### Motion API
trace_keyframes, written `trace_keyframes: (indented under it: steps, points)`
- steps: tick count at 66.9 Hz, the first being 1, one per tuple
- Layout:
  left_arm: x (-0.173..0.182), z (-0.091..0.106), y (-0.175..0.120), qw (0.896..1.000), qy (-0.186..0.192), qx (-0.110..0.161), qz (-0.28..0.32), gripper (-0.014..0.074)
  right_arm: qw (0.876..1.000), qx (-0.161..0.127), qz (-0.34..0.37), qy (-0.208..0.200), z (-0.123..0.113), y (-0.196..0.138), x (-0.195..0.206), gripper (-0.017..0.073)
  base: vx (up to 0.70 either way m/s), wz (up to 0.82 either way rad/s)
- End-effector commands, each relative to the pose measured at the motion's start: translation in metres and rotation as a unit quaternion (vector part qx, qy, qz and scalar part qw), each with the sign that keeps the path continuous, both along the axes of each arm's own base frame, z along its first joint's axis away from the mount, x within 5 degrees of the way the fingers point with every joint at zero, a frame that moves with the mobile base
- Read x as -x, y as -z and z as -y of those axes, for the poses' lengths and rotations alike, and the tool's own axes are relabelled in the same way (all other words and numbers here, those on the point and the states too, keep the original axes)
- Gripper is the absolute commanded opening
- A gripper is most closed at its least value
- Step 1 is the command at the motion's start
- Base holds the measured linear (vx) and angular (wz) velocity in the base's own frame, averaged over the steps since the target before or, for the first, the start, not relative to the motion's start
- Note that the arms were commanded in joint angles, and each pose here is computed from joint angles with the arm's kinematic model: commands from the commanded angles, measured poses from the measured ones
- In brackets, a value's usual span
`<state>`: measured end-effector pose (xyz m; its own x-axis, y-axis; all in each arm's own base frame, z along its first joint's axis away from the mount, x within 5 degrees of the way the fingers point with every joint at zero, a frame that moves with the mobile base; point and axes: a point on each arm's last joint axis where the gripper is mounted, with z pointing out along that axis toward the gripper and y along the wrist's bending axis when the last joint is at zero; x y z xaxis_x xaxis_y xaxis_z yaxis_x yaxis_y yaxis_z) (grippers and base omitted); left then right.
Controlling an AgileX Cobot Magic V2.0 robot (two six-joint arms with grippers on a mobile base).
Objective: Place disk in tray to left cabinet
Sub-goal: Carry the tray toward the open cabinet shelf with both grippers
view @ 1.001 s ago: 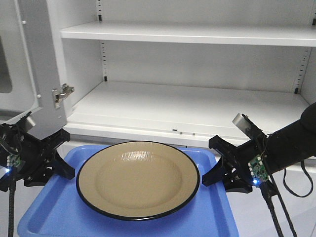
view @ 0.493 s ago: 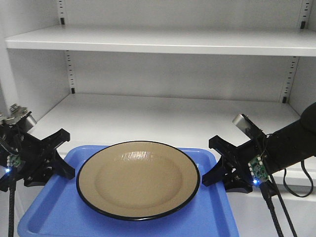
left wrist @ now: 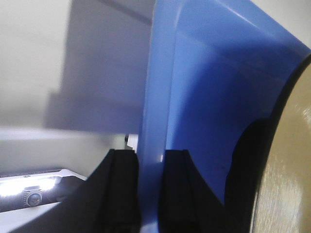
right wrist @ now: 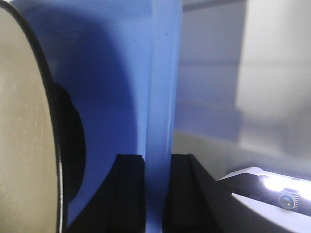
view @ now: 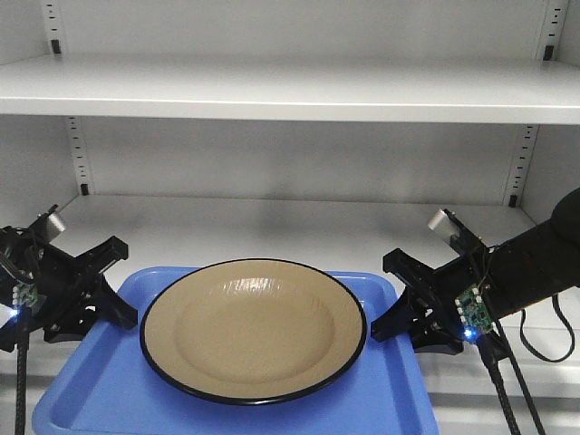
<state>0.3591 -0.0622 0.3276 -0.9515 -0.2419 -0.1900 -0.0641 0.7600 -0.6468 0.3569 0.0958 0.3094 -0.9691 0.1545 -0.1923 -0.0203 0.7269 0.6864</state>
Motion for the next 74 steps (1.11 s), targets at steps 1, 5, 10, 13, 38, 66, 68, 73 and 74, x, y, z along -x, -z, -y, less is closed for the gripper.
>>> trace_keyframes:
  steps: [1, 5, 10, 13, 38, 66, 68, 73, 74]
  points:
    - [0.0181, 0.0315, -0.0443, 0.989, 0.027, 0.143, 0.014, 0.0, 0.989, -0.148, 0.02, -0.014, -0.0265, -0.0514, 0.016, -0.0004, 0.21, -0.1]
    - [0.0181, 0.0315, -0.0443, 0.989, 0.027, 0.143, 0.014, 0.0, 0.989, -0.148, 0.02, -0.014, -0.0265, -0.0514, 0.016, -0.0004, 0.2, -0.1]
    - [0.0181, 0.0315, -0.0443, 0.989, 0.027, 0.143, 0.014, 0.0, 0.989, -0.148, 0.02, -0.014, -0.0265, -0.0514, 0.016, -0.0004, 0.19, -0.09]
    - [0.0181, 0.0315, -0.0443, 0.989, 0.027, 0.143, 0.014, 0.0, 0.989, -0.148, 0.02, -0.014, -0.0265, -0.0514, 0.016, -0.0004, 0.18, -0.09]
    - [0.0181, 0.0315, -0.0443, 0.989, 0.027, 0.143, 0.014, 0.0, 0.989, -0.148, 0.02, -0.014, -0.0265, -0.0514, 0.016, -0.0004, 0.14, -0.06]
    - [0.0181, 0.0315, -0.0443, 0.989, 0.027, 0.143, 0.014, 0.0, 0.989, -0.148, 0.02, -0.014, -0.0265, -0.0514, 0.016, -0.0004, 0.06, -0.03]
    - [0.0181, 0.0315, -0.0443, 0.989, 0.027, 0.143, 0.014, 0.0, 0.989, -0.148, 0.02, -0.014, -0.0265, -0.0514, 0.016, -0.0004, 0.01, -0.03]
    - [0.0181, 0.0315, -0.0443, 0.989, 0.027, 0.143, 0.014, 0.0, 0.989, -0.148, 0.02, -0.014, -0.0265, -0.0514, 0.016, -0.0004, 0.0, -0.01]
    - [0.0181, 0.0315, -0.0443, 0.989, 0.027, 0.143, 0.014, 0.0, 0.989, -0.148, 0.02, -0.014, -0.0265, -0.0514, 0.016, -0.0004, 0.0, 0.0]
